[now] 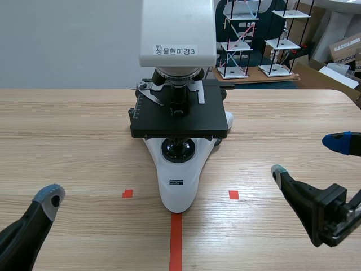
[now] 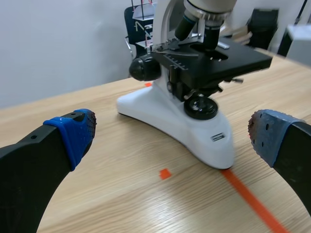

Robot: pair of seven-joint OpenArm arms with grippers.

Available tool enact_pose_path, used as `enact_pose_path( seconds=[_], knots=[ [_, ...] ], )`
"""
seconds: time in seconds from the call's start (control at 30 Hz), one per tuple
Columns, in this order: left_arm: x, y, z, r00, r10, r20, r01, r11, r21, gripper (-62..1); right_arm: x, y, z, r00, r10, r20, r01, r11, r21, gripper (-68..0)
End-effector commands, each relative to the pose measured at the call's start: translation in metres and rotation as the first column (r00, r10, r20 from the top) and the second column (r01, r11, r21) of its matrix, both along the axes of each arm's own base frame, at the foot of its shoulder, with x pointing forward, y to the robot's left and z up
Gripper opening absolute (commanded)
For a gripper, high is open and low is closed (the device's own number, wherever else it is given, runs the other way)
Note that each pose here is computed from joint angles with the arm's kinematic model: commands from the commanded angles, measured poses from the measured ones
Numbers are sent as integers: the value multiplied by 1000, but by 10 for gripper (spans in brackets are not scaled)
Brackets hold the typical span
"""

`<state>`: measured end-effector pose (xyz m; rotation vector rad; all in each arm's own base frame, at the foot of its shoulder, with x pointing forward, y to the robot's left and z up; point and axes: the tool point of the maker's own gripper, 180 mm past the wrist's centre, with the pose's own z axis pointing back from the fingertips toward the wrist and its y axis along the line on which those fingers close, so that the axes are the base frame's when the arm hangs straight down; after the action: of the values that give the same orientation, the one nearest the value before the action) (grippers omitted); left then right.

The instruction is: Return to the home posture

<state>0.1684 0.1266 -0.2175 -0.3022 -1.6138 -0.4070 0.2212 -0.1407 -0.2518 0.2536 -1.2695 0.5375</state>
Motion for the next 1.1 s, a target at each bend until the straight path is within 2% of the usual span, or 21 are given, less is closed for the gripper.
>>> enact_pose_path(
  seconds=[0.0, 0.2, 0.4, 1.07],
  knots=[
    [3, 2, 8, 999, 16, 49, -17, 1000, 16, 14, 3, -1, 10, 999, 2, 33, -3, 1000, 6, -80],
    [6, 4, 5, 996, 30, 81, -39, 993, 115, 14, 4, 0, 10, 999, 3, 35, -3, 1000, 8, -80],
    [8, 8, 5, 994, 55, 89, -67, 989, 133, 14, 4, 0, 10, 999, 3, 35, -3, 1000, 7, -80],
    [8, 9, 4, 995, 57, 86, -68, 988, 135, 14, 4, 0, 10, 999, 3, 35, -3, 1000, 8, -80]
  ],
)
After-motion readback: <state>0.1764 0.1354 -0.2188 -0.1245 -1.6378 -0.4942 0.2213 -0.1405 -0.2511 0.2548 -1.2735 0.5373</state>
